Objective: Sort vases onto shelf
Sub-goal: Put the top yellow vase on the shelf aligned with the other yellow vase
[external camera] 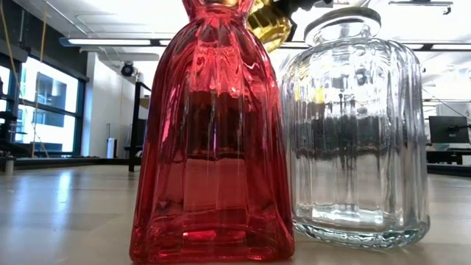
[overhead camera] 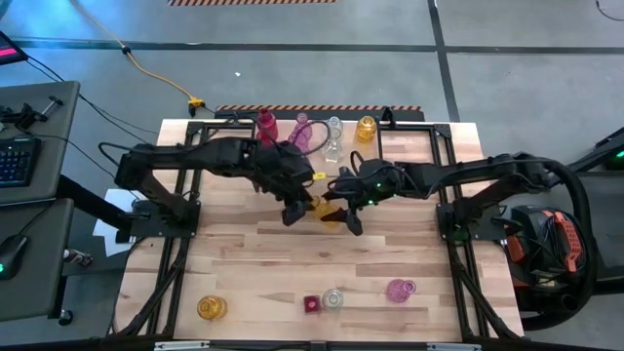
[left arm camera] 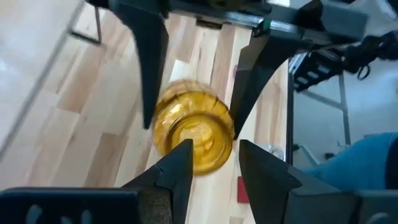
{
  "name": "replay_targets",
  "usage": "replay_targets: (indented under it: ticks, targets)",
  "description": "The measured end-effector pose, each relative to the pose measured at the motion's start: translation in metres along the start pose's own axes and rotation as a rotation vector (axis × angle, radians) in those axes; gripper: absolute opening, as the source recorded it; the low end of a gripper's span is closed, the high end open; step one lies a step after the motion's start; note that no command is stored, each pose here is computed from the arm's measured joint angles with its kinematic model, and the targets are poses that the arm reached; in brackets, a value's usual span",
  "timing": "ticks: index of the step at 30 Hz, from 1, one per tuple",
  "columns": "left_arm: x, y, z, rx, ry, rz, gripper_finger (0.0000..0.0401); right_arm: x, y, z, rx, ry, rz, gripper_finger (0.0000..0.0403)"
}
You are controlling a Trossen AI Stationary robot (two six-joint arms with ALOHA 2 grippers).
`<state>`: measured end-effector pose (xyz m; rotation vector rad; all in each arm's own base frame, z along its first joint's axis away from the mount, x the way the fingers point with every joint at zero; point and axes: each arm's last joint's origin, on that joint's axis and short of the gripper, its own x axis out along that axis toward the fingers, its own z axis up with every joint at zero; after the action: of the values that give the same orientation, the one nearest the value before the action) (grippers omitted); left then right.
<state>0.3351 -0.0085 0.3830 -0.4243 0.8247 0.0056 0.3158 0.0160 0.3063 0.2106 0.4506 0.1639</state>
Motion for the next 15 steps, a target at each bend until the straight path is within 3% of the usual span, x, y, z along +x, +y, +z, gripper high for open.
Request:
replay_targets:
  ticks: [8,15]
  targets:
    - [-0.029,0.004,0.002,-0.011,-0.075,0.008,0.012,-0.023,0.004,0.009,-0.008,-0.049,-0.012,0.0225]
    - [-0.045,0.004,0.0,-0.009,-0.111,-0.002,0.012,-0.057,0.007,0.014,-0.038,-0.07,-0.155,0.0225]
